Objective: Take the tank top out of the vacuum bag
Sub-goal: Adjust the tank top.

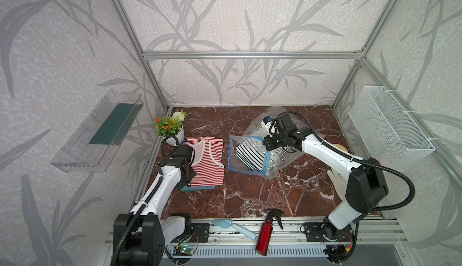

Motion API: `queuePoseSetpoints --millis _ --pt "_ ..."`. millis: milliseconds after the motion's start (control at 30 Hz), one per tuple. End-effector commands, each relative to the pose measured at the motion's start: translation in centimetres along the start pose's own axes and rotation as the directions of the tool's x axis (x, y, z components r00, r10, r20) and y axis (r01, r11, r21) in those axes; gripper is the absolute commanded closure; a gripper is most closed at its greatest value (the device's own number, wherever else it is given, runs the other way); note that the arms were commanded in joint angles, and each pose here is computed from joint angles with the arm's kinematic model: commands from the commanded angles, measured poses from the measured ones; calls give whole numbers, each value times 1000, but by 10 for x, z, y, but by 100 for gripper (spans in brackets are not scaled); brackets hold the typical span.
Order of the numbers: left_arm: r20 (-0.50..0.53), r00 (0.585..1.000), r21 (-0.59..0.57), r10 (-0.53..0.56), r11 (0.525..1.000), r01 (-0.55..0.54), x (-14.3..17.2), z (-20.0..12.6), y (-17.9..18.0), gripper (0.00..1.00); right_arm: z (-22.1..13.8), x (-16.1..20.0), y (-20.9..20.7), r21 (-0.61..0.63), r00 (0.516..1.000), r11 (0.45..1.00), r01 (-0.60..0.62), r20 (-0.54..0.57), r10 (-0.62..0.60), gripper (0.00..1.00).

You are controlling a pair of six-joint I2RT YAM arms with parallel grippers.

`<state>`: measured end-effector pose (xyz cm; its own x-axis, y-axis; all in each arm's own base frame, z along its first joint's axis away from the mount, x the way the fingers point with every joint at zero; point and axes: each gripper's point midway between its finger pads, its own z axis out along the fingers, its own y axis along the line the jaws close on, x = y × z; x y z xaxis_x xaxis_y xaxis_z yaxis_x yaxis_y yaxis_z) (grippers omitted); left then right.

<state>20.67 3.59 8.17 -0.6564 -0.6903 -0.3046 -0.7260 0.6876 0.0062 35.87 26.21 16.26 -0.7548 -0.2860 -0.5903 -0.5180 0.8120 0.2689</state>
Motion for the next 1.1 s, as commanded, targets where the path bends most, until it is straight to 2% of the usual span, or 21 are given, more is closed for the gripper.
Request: queuePoseSetpoints --millis 0,300,633,800,967,1000,1067 --pt "53 999 -14 -11 1000 11 -10 -21 9 100 0 2 5 -19 1000 1000 5 0 -5 100" --pt "130 991 -17 -34 999 36 -21 -47 18 100 0 1 6 -23 1000 1000 4 0 -4 100" --pt "143 982 -46 -124 990 132 -2 -22 37 100 1 2 5 -20 1000 1000 6 -10 -7 100" --pt "120 984 -51 -128 990 135 7 0 36 100 3 1 6 -28 1000 1000 2 -16 -2 100" --pt "134 983 -84 -122 987 134 4 6 38 100 3 2 6 -26 1000 1000 6 -19 -6 100" --pt "146 983 -89 -116 988 130 1 6 38 96 3 2 5 -22 1000 1000 5 -19 -6 100" --pt "162 981 -93 -111 988 127 -3 4 38 81 3 1 5 -21 1000 1000 7 -18 -8 100"
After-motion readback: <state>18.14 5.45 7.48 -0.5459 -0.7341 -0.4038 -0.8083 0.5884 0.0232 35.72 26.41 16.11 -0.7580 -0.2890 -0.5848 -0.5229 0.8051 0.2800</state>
